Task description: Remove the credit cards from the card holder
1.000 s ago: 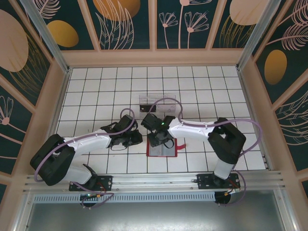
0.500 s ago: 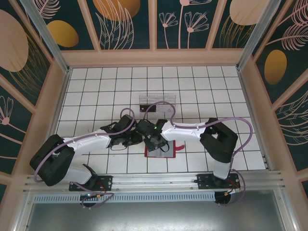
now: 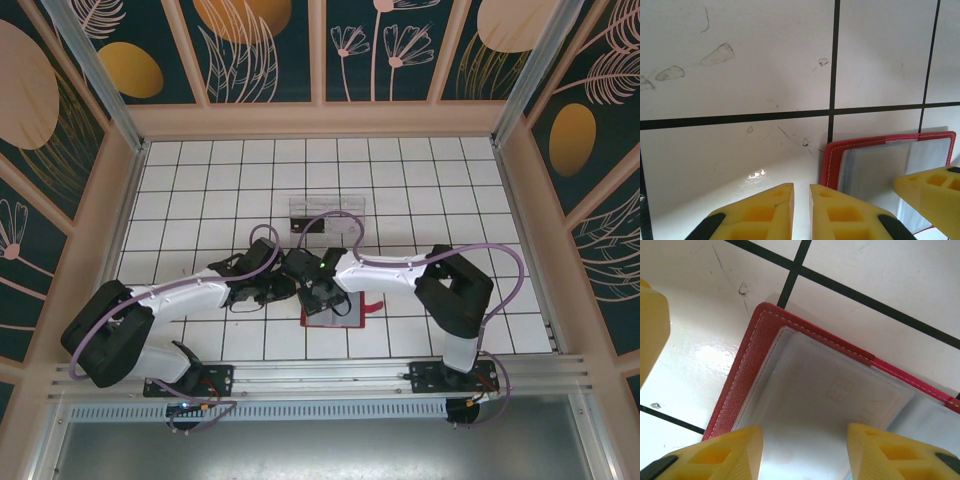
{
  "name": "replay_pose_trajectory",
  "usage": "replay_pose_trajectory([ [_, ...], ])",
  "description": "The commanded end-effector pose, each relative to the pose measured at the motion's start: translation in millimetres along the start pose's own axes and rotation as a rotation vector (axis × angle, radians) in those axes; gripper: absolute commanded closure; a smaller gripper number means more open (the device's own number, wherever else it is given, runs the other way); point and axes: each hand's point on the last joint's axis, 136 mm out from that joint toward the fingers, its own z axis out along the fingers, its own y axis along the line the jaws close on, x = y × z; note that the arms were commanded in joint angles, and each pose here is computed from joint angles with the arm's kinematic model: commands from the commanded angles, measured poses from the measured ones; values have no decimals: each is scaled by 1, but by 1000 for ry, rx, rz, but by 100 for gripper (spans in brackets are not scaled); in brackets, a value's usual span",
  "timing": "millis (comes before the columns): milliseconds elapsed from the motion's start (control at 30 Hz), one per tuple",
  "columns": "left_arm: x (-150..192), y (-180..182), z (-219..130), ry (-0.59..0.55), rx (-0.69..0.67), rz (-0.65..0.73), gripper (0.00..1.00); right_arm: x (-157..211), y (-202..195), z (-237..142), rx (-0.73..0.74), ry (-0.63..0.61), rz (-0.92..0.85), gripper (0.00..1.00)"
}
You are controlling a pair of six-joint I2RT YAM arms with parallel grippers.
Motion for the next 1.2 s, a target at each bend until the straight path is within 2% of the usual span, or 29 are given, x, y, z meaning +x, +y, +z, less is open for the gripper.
replay_pose_trajectory([
  [0, -2, 1, -4, -18, 5, 13, 83, -5, 7, 3, -11, -5, 7, 48],
  [233, -2, 1, -4, -15, 6, 9, 83, 3, 1, 11, 14, 18, 13, 50],
  [633, -1, 0, -2, -3, 9, 9, 83, 0, -9, -2, 42, -31, 40, 70],
  [1167, -2, -9, 0, 31, 18, 27, 83, 12, -43, -19, 153, -65, 98, 64],
])
